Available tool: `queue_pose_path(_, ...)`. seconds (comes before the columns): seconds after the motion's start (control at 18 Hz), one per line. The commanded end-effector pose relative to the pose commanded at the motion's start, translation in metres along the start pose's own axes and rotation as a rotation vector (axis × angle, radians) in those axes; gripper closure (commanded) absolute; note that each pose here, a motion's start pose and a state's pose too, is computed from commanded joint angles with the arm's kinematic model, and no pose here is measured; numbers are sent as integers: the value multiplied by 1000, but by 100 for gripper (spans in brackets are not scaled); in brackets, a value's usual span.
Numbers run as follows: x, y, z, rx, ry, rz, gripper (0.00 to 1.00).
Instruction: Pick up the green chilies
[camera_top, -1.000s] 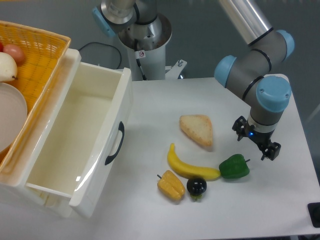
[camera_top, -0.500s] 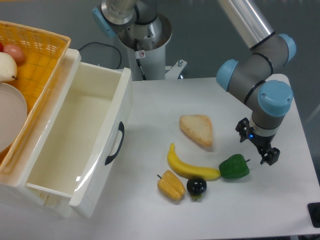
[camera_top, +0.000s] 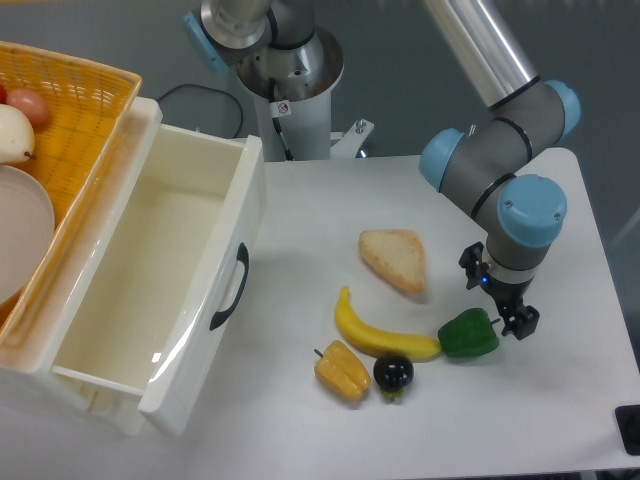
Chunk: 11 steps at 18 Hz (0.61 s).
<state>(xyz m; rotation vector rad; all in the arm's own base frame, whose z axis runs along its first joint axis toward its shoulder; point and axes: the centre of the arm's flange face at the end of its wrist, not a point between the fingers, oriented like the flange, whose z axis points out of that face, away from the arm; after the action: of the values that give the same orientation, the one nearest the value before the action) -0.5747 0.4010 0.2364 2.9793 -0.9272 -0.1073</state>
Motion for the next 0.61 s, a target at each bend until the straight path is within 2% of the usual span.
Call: queue_pose_path(0.61,-9,-18,13,-1,-5,15,0)
